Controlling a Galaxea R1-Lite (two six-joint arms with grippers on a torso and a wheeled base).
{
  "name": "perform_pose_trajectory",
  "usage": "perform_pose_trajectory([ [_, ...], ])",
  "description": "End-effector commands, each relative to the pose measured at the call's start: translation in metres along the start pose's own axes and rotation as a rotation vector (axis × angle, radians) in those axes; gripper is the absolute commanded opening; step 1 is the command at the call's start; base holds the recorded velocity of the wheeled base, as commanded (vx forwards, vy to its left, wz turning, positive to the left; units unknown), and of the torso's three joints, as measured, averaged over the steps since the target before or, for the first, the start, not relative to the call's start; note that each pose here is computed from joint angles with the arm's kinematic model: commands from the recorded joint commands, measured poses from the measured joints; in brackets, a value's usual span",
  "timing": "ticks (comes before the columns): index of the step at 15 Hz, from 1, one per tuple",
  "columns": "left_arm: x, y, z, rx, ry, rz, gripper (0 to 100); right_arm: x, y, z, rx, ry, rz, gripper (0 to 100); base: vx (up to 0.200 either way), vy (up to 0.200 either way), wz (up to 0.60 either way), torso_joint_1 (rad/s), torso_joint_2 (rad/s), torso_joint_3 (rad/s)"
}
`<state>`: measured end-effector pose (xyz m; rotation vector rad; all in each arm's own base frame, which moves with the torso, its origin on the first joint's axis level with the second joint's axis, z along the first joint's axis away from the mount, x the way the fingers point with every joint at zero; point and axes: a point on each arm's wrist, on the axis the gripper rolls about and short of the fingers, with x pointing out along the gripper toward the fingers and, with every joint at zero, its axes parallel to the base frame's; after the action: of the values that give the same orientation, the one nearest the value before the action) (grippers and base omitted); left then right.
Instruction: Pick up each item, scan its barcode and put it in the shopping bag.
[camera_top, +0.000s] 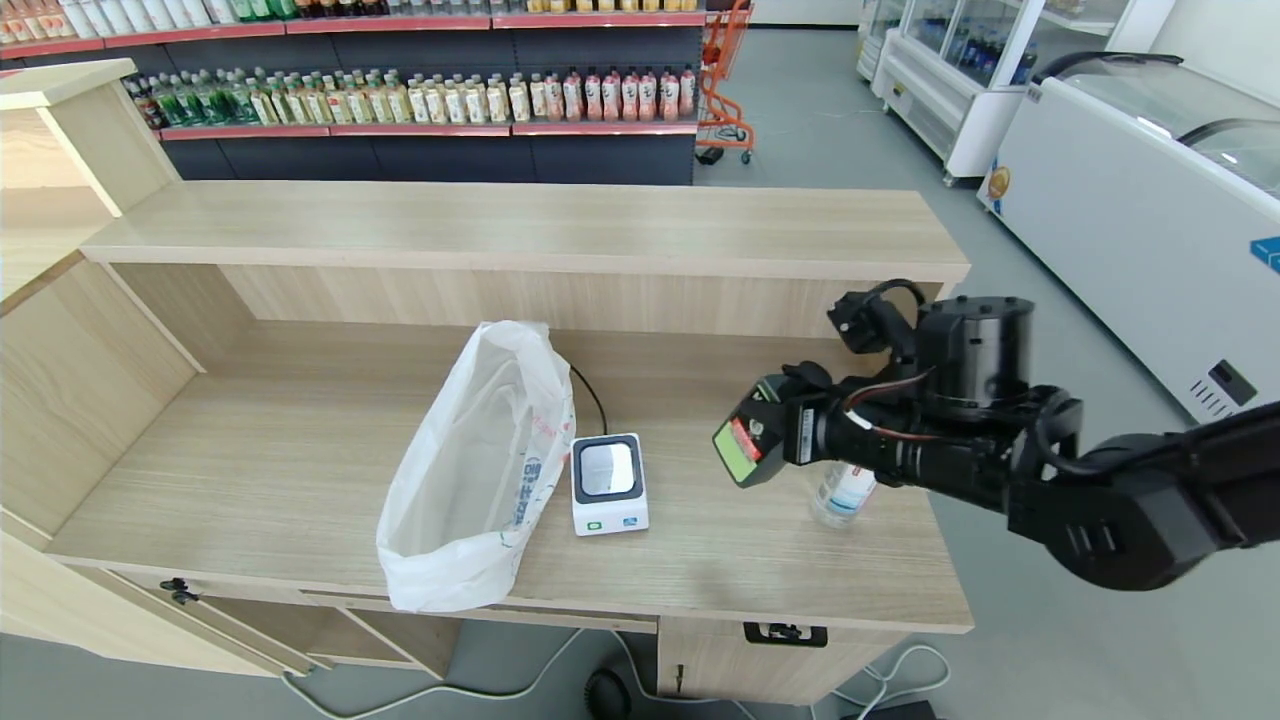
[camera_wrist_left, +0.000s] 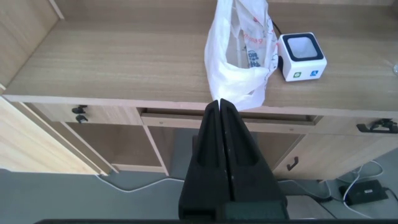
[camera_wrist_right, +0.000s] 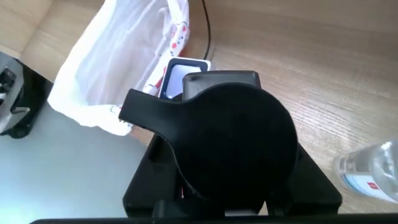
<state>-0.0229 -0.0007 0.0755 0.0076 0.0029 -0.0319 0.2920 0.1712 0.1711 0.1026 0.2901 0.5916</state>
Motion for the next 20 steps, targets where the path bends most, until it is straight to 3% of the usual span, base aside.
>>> perform_pose_trajectory([
  [1, 0.0, 0.0, 0.0, 0.0, 0.0, 0.001, 0, -0.053, 0.006, 0.022, 0.001, -0.085, 0.009, 0, 0.0, 0.0, 0.0, 0.0, 0.0, 0.0],
  [3, 0.0, 0.0, 0.0, 0.0, 0.0, 0.001, 0, -0.084, 0.004, 0.023, -0.095, -0.115, -0.013, 0, 0.0, 0.0, 0.0, 0.0, 0.0, 0.0],
  [6, 0.0, 0.0, 0.0, 0.0, 0.0, 0.001, 0, -0.122, -0.008, 0.015, -0.391, -0.09, -0.108, 0, 0.0, 0.0, 0.0, 0.0, 0.0, 0.0],
  [7, 0.0, 0.0, 0.0, 0.0, 0.0, 0.0, 0, -0.137, -0.014, 0.016, -0.602, -0.097, -0.166, 0, 0.0, 0.0, 0.0, 0.0, 0.0, 0.0],
  [11, 0.0, 0.0, 0.0, 0.0, 0.0, 0.001, 0, -0.162, -0.008, 0.036, -1.092, -0.274, -0.267, 0, 0.0, 0.0, 0.0, 0.0, 0.0, 0.0],
  [13, 0.0, 0.0, 0.0, 0.0, 0.0, 0.001, 0, -0.175, 0.0, 0.048, -1.371, -0.477, -0.284, 0, 0.0, 0.0, 0.0, 0.0, 0.0, 0.0],
  [15, 0.0, 0.0, 0.0, 0.0, 0.0, 0.0, 0, -0.183, 0.01, 0.063, -1.698, -0.816, -0.233, 0, 0.0, 0.0, 0.0, 0.0, 0.0, 0.0],
  [18, 0.0, 0.0, 0.0, 0.0, 0.0, 0.001, 0, -0.209, 0.027, 0.066, -2.047, -1.302, -0.279, 0, 0.0, 0.0, 0.0, 0.0, 0.0, 0.0],
  [20, 0.0, 0.0, 0.0, 0.0, 0.0, 0.001, 0, -0.208, 0.036, 0.06, -2.141, -1.426, -0.207, 0, 0.0, 0.0, 0.0, 0.0, 0.0, 0.0],
])
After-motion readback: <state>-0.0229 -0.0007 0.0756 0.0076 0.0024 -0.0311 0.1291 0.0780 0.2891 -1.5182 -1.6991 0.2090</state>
